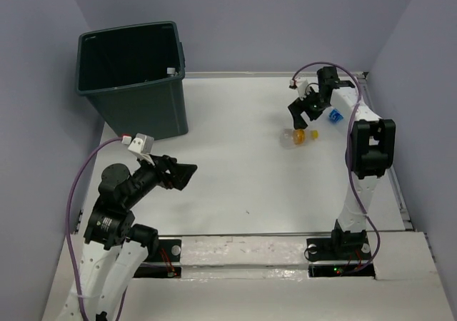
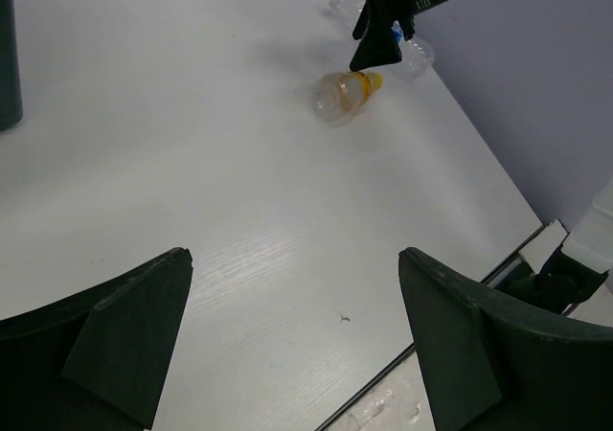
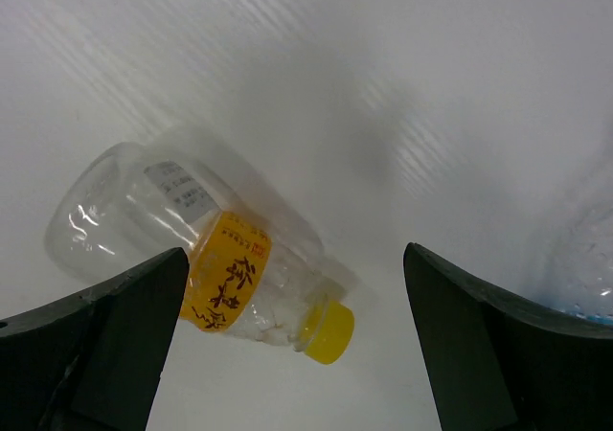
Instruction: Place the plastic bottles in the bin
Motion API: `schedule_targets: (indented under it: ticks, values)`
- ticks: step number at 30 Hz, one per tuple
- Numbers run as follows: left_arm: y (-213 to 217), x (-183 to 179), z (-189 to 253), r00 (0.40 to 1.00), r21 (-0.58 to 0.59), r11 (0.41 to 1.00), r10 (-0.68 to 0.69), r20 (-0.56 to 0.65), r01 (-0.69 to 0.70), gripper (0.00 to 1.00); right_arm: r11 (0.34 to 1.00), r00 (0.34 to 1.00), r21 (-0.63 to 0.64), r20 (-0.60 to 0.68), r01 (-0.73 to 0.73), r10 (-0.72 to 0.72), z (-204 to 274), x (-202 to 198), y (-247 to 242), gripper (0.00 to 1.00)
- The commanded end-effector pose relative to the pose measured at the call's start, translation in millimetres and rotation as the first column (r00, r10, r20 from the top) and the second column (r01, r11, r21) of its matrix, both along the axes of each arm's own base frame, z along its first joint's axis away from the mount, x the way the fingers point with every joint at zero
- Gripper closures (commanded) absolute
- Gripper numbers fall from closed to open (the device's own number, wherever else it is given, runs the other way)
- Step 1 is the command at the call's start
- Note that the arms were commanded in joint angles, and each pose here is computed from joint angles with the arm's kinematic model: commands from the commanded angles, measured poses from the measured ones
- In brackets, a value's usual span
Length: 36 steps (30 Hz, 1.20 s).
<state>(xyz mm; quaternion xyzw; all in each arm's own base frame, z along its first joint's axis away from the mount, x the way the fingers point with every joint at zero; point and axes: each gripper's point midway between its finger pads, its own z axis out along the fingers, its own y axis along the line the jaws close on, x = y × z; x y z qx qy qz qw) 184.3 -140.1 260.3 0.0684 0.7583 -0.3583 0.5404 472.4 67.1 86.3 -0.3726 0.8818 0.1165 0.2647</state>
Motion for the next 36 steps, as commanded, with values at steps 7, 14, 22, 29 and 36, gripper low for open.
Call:
schedule_targets:
  ticks: [7,14,22,29,36]
  values:
    - [-10.0,-0.5,0.5,0.998,-0.008,0.998,-0.063,0.021,0.063,0.01,0.966,0.966,0.207,0.176,0.155,-0.192,81.7,1.4,21.6,0.11]
    - [-9.8,-10.7,11.1,0.995,-0.025,0.997,-0.067,0.072,0.069,0.01,0.552,0.54,0.347,0.138,0.759,-0.83,113.2,-48.6,-35.5,0.06]
    - [-13.2,-24.9,20.8,0.988,-0.043,0.994,-0.098,0.12,0.104,0.01,0.414,0.455,0.297,-0.081,0.86,-0.887,27.7,-106.0,-24.3,0.01]
    - [-12.7,-27.1,23.7,0.986,-0.051,0.993,-0.099,0.138,0.107,0.01,0.335,0.468,0.426,-0.258,0.84,-0.845,17.6,-57.3,13.9,0.0]
    - [-14.4,-26.2,22.0,0.985,-0.048,0.992,-0.107,0.133,0.114,0.01,0.246,0.391,0.398,-0.337,0.884,-0.857,-16.1,-19.6,26.8,0.0]
